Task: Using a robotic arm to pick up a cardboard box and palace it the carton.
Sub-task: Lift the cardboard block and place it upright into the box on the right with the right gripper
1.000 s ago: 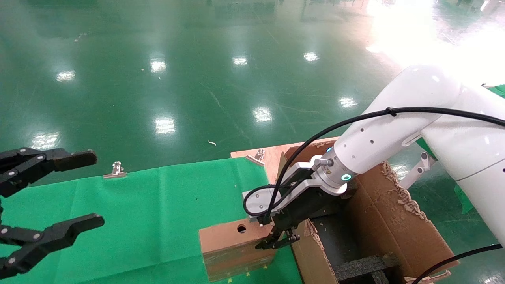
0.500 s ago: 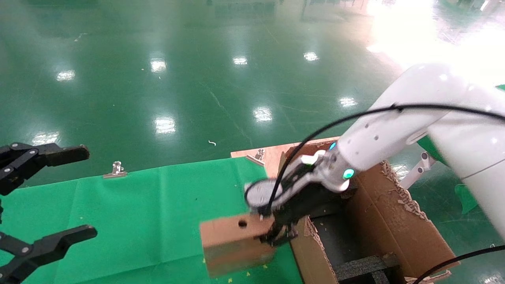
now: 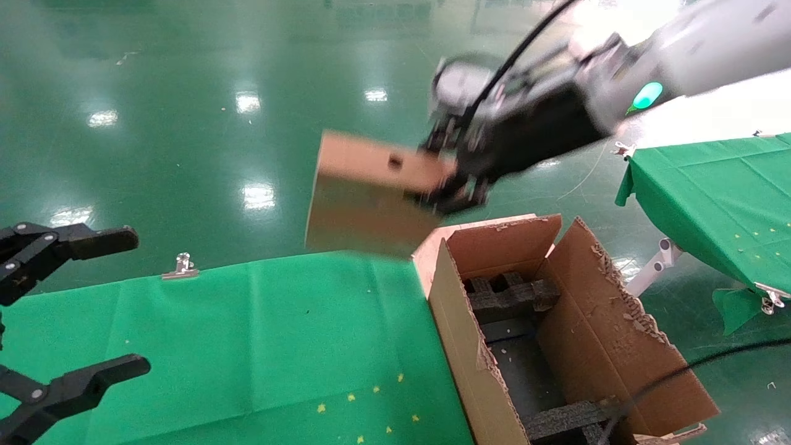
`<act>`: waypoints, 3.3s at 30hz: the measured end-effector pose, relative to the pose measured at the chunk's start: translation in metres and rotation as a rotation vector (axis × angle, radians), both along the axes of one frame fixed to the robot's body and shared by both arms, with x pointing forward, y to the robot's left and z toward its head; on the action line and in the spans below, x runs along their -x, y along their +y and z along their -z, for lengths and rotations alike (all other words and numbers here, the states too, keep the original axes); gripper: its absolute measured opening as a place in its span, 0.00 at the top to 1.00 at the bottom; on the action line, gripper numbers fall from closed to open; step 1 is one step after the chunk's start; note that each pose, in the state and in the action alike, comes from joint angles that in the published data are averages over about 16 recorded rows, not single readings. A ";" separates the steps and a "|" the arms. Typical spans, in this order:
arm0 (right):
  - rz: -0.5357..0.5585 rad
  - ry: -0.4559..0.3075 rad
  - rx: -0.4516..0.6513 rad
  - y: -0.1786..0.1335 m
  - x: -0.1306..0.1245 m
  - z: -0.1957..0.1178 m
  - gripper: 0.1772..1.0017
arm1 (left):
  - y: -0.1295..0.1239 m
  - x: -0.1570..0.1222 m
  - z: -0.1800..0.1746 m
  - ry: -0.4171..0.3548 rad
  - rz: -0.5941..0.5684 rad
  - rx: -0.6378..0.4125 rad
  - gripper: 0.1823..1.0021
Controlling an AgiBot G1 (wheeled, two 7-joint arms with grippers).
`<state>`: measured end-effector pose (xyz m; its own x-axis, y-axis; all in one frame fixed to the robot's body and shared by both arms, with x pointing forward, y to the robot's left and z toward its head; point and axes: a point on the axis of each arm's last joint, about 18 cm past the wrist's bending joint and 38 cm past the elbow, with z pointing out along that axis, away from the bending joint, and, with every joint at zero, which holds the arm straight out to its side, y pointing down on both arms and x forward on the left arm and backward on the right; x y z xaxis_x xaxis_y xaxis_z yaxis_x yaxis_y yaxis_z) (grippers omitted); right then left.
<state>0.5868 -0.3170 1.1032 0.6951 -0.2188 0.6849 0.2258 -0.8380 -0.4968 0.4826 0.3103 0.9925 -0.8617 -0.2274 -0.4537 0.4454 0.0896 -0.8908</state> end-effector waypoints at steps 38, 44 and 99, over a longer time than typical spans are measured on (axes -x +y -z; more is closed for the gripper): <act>0.547 0.171 -0.051 -0.166 0.128 0.072 0.74 | 0.000 0.000 0.000 0.000 0.000 0.000 0.00; 0.583 0.187 -0.075 -0.169 0.124 0.079 0.74 | 0.000 0.000 0.000 0.000 -0.001 0.000 0.00; 1.258 0.333 -0.587 -0.204 0.071 0.162 0.75 | 0.000 0.000 0.000 0.000 -0.001 0.001 0.00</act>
